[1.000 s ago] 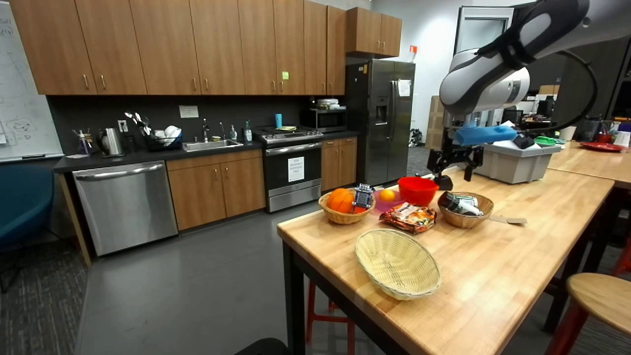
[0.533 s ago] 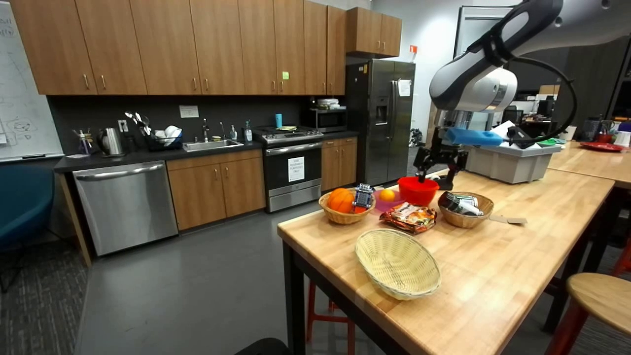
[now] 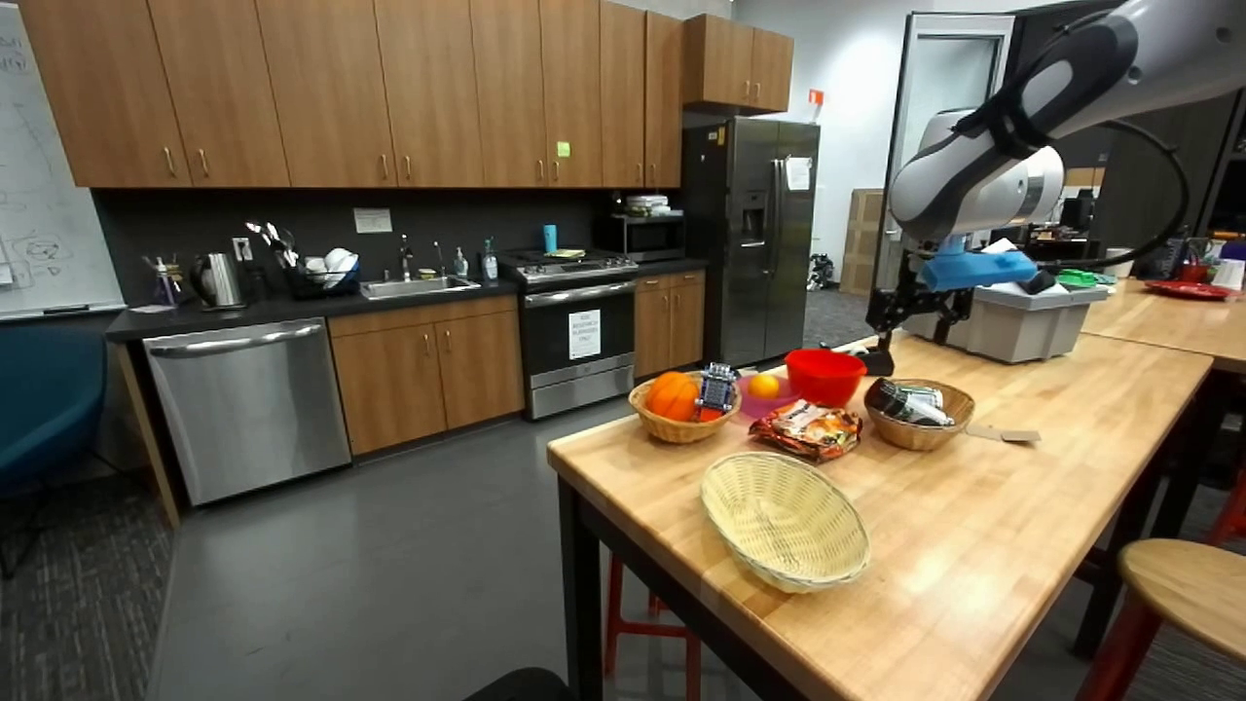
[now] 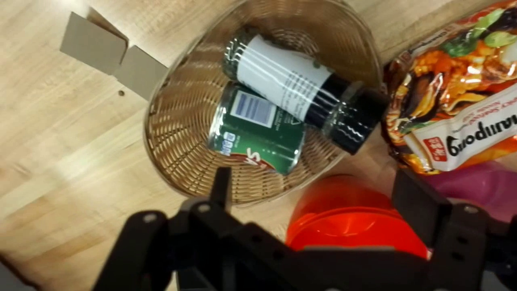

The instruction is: Remove the container from the basket on the right and put it on the orange packet

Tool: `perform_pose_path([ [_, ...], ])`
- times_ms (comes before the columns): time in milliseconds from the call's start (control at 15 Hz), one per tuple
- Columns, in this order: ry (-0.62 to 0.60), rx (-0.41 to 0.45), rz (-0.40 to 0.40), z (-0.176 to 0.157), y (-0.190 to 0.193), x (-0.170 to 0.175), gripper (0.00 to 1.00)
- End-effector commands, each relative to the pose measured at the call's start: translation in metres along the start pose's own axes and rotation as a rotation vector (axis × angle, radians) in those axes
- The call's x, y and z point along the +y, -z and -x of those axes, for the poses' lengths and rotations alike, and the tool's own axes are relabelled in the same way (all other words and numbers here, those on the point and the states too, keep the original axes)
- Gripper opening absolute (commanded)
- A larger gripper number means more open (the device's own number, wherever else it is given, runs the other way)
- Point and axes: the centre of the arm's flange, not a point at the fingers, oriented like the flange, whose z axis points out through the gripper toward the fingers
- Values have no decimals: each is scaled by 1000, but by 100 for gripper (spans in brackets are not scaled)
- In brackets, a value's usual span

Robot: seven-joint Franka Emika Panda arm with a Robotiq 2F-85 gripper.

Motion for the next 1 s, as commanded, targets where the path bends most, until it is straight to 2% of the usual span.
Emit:
perform_pose_path([
  [0, -19, -66, 19, -4, -15, 3, 100],
  [267, -27, -177, 25, -2, -33, 1, 100],
  [600, -10, -246, 17, 1, -34, -6, 100],
  [933, 101, -355, -100, 17, -31, -30, 100],
])
